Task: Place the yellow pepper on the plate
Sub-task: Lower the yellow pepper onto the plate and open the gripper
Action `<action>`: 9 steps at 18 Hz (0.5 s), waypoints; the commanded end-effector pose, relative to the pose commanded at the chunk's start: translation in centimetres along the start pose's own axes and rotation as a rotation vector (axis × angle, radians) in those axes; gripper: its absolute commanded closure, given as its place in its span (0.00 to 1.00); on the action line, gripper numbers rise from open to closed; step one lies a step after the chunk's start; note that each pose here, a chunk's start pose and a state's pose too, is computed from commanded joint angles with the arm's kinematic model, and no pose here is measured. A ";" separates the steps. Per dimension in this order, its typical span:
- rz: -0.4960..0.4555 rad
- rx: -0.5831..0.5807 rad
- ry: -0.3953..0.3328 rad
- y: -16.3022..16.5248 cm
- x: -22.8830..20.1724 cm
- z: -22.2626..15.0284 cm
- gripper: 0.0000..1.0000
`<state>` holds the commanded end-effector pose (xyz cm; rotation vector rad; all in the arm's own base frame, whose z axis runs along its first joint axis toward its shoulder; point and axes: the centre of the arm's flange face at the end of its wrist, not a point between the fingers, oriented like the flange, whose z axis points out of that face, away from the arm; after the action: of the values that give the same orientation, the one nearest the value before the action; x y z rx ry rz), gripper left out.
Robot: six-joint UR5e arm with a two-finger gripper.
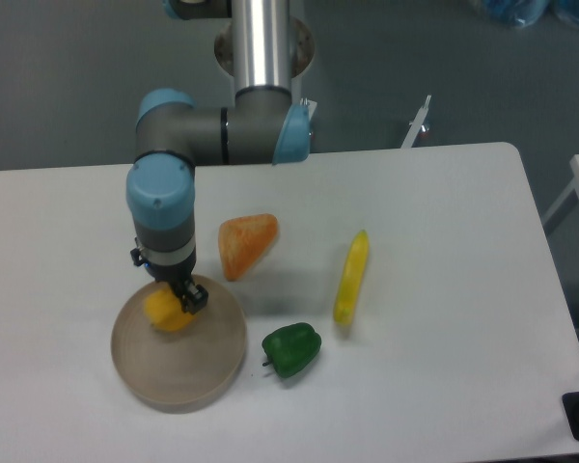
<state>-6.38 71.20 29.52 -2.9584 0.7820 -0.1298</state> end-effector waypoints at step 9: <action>-0.110 0.059 -0.094 5.9 -4.4 -9.2 0.00</action>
<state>-14.02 67.80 37.78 -2.9268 0.5940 -0.0197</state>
